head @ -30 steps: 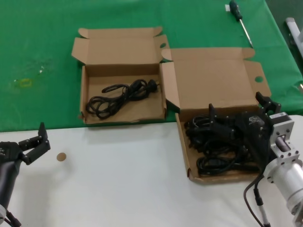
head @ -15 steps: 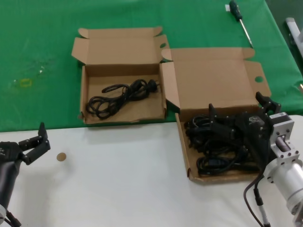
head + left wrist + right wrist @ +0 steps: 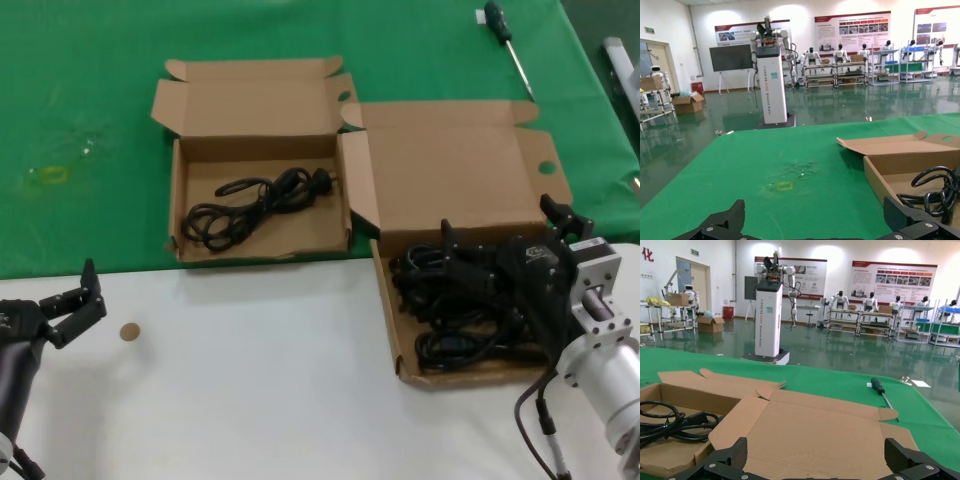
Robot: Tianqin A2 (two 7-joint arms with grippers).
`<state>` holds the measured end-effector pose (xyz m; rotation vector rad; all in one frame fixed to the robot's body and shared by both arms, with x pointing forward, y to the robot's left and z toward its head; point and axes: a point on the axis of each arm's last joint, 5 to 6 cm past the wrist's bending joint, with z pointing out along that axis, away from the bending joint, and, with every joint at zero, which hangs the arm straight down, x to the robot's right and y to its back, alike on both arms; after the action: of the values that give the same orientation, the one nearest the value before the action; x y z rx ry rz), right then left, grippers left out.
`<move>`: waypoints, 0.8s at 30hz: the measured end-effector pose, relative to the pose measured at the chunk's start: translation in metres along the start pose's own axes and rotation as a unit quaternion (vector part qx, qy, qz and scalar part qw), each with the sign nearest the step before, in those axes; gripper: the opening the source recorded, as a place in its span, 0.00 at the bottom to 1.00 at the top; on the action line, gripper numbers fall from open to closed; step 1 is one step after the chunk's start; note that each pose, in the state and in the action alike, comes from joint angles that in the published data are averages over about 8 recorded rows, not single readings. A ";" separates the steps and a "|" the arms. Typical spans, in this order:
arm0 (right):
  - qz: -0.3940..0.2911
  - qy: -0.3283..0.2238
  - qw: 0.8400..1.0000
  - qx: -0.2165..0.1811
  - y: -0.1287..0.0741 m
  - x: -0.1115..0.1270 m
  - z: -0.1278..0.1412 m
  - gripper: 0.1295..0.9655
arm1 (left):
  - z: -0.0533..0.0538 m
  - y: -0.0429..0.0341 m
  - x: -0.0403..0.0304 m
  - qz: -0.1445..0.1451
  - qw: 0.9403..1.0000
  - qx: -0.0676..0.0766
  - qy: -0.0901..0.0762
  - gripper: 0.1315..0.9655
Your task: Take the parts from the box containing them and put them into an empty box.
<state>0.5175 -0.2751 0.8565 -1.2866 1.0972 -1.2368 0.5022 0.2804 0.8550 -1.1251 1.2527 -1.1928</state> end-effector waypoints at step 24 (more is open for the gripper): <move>0.000 0.000 1.000 0.000 0.000 0.000 0.000 1.00 | 0.000 0.0000 0.0000 0.000 1.000 0.000 0.000 1.00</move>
<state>0.5175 -0.2751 0.8565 -1.2866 1.0972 -1.2368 0.5022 0.2804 0.8550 -1.1251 1.2527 -1.1928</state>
